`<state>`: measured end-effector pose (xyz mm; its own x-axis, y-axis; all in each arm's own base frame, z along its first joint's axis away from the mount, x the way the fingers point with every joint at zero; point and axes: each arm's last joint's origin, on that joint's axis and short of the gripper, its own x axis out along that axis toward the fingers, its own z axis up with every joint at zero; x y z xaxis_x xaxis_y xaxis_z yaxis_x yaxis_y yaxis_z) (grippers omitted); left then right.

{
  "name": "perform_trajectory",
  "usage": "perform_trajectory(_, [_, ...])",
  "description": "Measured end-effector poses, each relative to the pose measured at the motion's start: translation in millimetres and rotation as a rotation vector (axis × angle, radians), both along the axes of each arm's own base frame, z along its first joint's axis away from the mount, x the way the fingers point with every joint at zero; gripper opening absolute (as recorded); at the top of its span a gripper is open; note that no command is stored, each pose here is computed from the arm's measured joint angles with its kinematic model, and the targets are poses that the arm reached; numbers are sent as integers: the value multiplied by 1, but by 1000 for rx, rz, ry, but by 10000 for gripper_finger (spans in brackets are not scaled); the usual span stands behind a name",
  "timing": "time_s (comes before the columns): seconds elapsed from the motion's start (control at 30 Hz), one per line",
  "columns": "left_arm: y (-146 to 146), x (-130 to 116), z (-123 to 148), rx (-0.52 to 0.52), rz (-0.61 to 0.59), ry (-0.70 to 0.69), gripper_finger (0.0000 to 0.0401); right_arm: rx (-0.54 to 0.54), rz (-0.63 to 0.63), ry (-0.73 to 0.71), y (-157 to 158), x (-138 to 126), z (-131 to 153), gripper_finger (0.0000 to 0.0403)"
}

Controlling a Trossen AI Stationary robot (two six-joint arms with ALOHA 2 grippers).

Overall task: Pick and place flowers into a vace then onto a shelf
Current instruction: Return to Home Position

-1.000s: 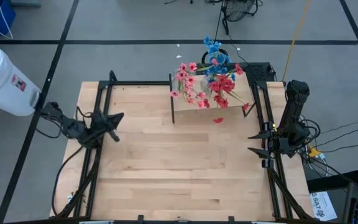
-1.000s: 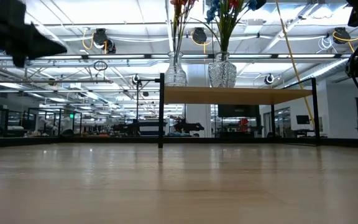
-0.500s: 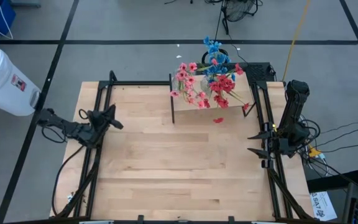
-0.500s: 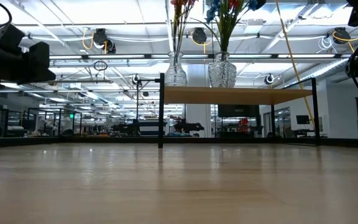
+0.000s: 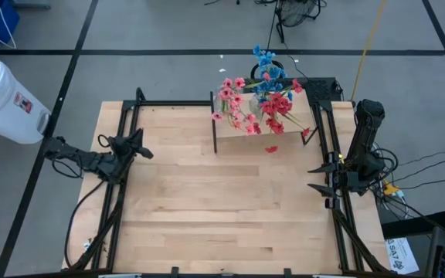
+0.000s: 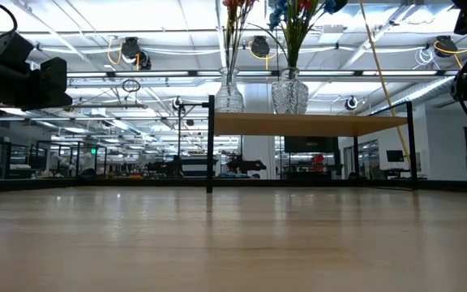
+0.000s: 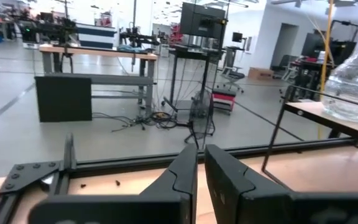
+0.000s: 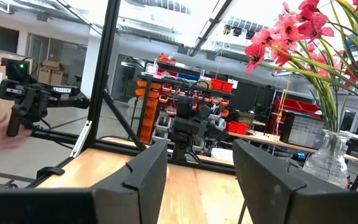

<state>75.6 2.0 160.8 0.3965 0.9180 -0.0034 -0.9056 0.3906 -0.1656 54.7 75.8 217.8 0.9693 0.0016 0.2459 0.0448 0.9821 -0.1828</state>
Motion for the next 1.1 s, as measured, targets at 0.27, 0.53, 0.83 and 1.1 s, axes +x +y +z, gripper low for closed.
perform_trajectory(0.27, [0,0,0,1,-10,3,35,0,0,0,0,0,0,176])
perform_trajectory(0.53, [0,0,0,1,-10,3,35,0,0,0,0,0,0,175])
perform_trajectory(0.83, [0,0,0,1,-11,4,35,0,0,0,0,0,0,178])
perform_trajectory(1.1, [0,0,0,1,-11,4,35,0,0,0,0,0,0,174])
